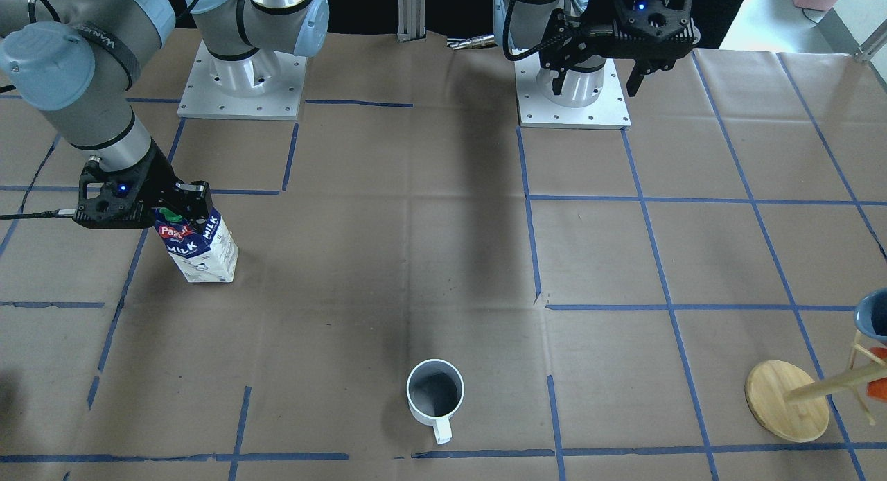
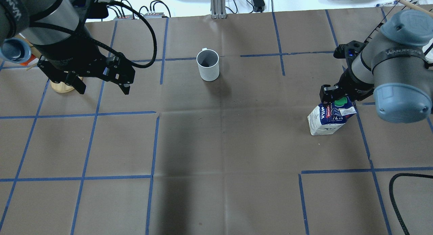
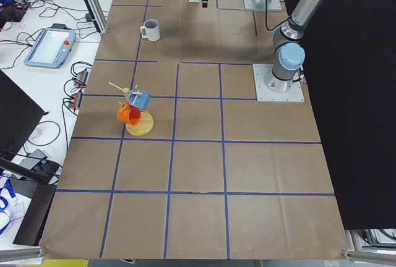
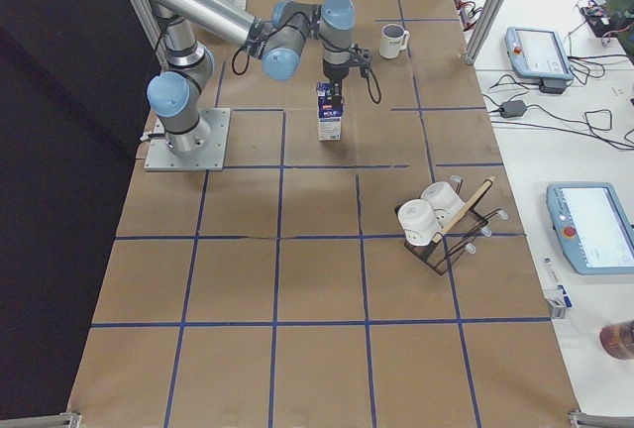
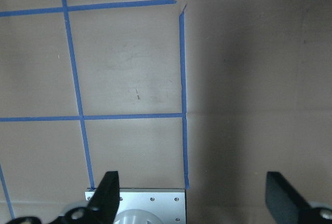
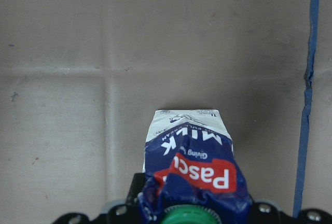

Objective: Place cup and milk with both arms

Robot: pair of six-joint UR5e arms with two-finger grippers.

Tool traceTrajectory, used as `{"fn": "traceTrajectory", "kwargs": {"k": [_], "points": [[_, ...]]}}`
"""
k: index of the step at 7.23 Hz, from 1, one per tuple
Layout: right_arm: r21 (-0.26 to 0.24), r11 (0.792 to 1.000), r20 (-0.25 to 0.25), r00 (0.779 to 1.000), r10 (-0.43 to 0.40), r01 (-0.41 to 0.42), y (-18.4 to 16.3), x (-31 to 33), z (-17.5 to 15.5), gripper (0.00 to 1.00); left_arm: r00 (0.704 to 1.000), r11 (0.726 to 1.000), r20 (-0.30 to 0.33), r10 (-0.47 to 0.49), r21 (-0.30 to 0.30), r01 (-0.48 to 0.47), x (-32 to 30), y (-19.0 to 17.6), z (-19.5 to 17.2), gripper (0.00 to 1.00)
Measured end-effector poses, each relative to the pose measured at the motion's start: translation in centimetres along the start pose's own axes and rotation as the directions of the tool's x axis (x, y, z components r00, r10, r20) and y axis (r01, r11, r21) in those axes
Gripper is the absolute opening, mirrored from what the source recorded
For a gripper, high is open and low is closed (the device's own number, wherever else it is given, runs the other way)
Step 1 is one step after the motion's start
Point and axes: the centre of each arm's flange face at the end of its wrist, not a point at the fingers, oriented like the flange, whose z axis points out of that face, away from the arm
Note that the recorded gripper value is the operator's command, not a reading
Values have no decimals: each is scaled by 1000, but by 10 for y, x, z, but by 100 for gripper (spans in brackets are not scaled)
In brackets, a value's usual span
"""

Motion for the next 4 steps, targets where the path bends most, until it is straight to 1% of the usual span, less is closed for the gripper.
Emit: {"fn": "traceTrajectory", "kwargs": {"k": [1,2,3,4], "points": [[6,1000,-1,1000,-9,9,-10,-4,-19,56,1000,1000,-2,-2,17,2,0,-3,0,100],[-1,1000,2,1000,-22,22,-26,-10,-46,56,1000,1000,-3,-2,22,2,1,-3,0,100],[-11,999,6,999,-32,33,-46,-20,-72,56,1000,1000,-3,-2,24,2,1,-2,-1,100],[-15,999,8,999,-35,36,-71,-41,-86,56,1000,1000,-4,-2,26,2,1,-1,-2,100]]}}
